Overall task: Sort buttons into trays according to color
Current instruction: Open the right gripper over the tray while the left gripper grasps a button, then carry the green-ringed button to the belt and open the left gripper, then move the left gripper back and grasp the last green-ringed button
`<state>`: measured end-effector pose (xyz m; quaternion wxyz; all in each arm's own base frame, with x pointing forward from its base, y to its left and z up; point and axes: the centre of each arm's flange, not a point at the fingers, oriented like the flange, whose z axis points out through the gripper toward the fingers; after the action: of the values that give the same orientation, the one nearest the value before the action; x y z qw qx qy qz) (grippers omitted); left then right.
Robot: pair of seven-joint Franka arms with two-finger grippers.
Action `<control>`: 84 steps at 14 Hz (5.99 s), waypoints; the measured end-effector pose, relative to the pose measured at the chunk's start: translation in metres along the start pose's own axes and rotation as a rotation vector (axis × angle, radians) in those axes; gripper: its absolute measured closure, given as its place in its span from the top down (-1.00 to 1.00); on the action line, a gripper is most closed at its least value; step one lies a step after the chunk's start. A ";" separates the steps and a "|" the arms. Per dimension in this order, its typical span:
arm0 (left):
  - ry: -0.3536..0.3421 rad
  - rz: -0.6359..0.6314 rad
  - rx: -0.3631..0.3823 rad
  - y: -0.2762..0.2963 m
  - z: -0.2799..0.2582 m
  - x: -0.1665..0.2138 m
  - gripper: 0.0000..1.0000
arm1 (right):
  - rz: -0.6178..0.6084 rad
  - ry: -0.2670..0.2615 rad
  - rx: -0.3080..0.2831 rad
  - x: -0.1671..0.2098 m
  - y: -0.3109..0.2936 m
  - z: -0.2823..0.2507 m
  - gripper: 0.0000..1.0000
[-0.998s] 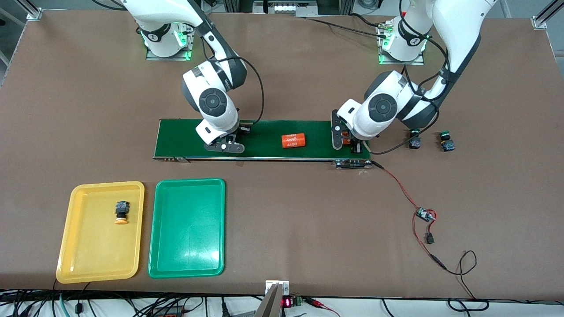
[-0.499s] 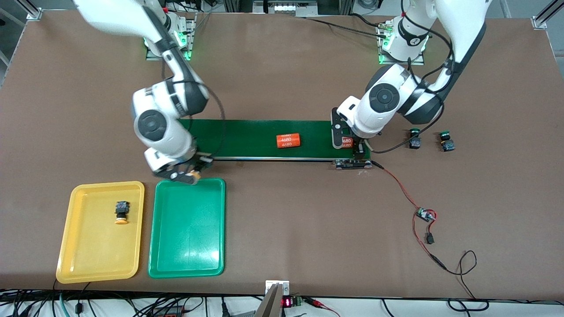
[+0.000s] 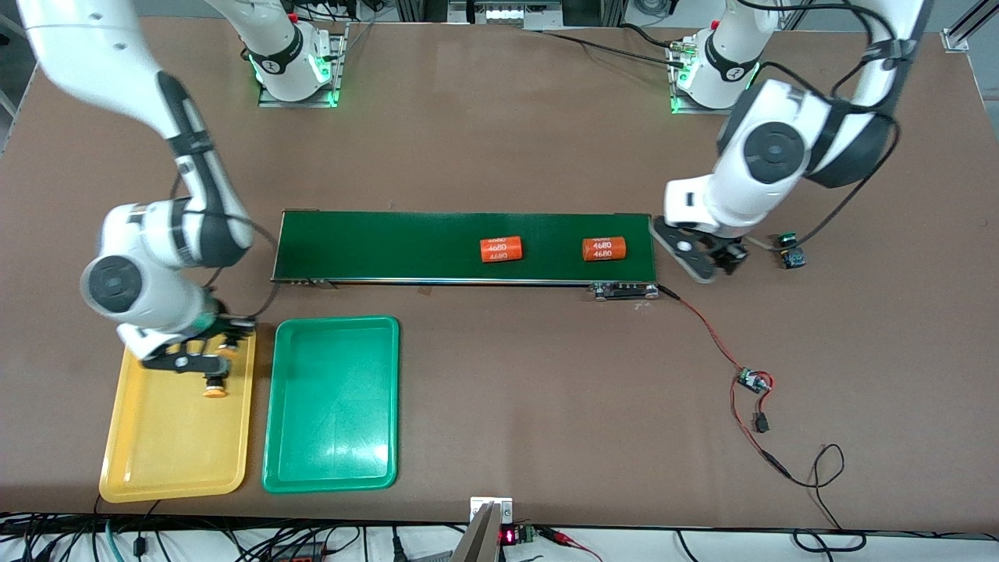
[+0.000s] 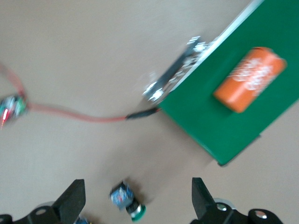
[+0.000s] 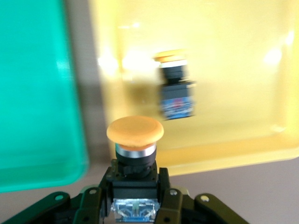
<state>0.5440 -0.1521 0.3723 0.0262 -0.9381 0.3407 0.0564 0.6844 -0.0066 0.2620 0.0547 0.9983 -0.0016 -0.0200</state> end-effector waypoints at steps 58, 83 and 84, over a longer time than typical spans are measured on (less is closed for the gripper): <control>0.001 -0.580 -0.227 0.067 0.066 0.060 0.99 | -0.072 0.038 0.083 -0.041 -0.054 -0.188 1.00; -0.092 -0.843 0.000 -0.183 0.209 -0.171 0.71 | -0.064 0.015 0.081 -0.045 -0.054 -0.190 1.00; -0.092 -0.843 -0.001 -0.181 0.212 -0.173 0.71 | -0.064 0.013 0.080 -0.045 -0.054 -0.190 1.00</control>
<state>0.5100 0.1151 0.1855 0.0615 -0.9919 -0.0741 0.0827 0.6469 0.0678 0.4464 0.0139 0.9993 0.0298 -0.0152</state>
